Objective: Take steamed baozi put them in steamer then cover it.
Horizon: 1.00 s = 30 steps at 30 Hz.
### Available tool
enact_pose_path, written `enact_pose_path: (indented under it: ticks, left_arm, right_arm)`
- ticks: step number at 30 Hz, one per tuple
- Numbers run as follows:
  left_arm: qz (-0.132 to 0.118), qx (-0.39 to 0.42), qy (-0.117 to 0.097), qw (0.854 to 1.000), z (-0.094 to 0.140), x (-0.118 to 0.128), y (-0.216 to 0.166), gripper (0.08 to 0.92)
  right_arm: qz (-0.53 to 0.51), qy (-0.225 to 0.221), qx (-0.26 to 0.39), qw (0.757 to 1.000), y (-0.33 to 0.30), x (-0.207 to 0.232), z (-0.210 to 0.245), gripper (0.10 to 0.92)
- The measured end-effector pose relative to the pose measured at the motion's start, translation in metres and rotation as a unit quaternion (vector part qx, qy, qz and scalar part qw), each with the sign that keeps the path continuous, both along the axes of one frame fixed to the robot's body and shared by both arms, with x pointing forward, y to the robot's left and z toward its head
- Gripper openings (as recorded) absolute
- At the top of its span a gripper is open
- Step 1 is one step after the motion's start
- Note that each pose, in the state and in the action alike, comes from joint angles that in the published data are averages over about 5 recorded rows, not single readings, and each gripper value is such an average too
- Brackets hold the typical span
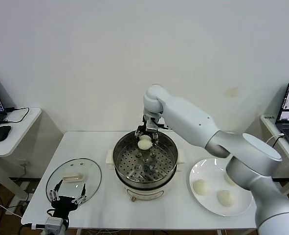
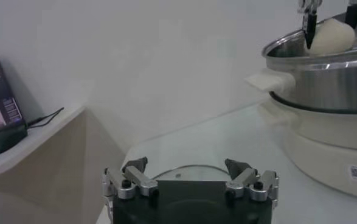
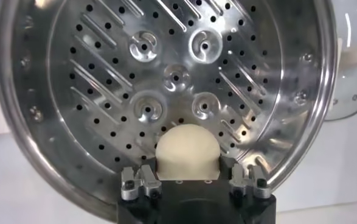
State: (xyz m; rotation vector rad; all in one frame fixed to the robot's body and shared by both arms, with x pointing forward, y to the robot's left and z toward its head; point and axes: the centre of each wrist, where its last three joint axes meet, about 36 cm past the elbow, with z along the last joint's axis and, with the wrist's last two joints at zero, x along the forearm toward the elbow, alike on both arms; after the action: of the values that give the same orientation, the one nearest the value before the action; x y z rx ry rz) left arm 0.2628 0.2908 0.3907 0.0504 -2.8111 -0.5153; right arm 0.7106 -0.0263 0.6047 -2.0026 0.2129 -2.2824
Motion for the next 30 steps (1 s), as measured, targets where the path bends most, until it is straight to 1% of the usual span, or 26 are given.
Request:
enact_pose_path:
  ticks: [8,10,15,18,24,30]
  left_arm:
    - [0.001,-0.002,0.001,1.0,-0.002,0.001,-0.001,0.823]
    - [0.001,-0.002,0.001,1.0,-0.003,0.001,0.0,0.823]
    - [0.001,-0.002,0.003,1.0,-0.004,0.001,0.0,0.823]
    - [0.001,-0.003,0.003,1.0,-0.005,0.002,-0.001,0.823]
    - [0.0,-0.003,0.003,1.0,-0.004,0.002,-0.001,0.823]
    - [-0.003,-0.003,0.001,1.0,-0.001,0.001,-0.003,0.823]
  right_arm:
    - [-0.001,0.004,0.007,1.0,0.007,0.001,-0.01,0.622]
    - [-0.003,0.004,0.008,1.0,0.008,0.002,-0.012,0.644]
    - [-0.009,0.005,0.013,1.0,0.007,0.004,-0.014,0.771]
    - [-0.014,0.005,0.017,1.0,0.004,0.005,-0.014,0.814]
    - [-0.031,0.003,0.025,0.999,-0.002,0.006,-0.005,0.823]
    - [-0.072,0.004,0.049,0.996,-0.015,0.0,0.025,0.823]
